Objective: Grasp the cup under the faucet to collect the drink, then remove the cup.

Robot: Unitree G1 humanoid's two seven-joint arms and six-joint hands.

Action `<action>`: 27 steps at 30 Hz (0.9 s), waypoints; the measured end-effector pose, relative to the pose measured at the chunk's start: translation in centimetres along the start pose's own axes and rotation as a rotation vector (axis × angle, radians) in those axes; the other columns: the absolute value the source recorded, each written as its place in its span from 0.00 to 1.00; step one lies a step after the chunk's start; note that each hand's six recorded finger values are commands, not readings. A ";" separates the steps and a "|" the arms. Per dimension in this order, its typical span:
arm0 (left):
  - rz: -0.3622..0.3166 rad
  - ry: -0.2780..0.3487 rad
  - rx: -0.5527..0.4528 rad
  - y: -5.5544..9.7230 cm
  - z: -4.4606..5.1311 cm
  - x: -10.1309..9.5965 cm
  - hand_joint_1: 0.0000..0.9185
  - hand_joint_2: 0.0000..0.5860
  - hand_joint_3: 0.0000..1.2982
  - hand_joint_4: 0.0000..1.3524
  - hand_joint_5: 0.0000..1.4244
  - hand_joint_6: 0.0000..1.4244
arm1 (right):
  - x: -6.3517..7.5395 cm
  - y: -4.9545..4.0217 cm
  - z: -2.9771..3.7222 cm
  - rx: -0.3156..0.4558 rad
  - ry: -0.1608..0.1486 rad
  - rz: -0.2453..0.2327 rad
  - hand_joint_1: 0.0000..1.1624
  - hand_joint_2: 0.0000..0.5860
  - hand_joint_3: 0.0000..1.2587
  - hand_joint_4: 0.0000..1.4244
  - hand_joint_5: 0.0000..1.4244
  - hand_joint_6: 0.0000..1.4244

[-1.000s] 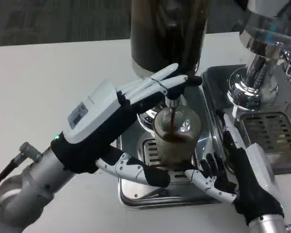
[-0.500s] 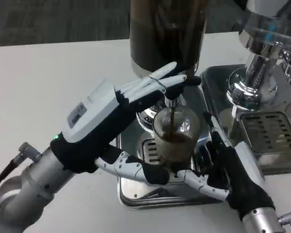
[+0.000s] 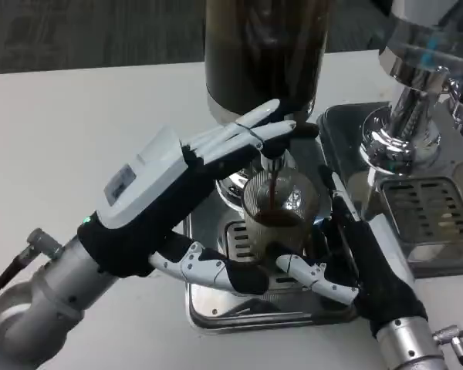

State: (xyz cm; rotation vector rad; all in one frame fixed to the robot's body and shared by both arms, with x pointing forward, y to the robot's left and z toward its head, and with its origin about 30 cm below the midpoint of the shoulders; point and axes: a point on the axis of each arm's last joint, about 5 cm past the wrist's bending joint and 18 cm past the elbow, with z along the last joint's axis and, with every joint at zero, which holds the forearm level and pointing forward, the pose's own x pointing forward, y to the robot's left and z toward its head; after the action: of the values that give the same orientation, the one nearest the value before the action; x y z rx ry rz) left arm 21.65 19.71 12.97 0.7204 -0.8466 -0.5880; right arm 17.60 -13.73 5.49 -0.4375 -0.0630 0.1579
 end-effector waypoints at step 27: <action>0.227 0.087 0.081 0.5 0.21 -1.3 0.00 0.16 0.15 0.02 0.18 0.12 | 0.7 0.37 0.01 -0.008 -0.012 0.001 0.60 0.30 0.00 0.00 0.00 0.08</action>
State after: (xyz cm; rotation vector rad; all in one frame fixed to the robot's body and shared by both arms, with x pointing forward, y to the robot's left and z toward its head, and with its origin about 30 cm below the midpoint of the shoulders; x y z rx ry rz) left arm 20.85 20.91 12.83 0.7063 -0.8616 -0.3187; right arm 18.20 -13.29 5.36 -0.4446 -0.0752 0.1613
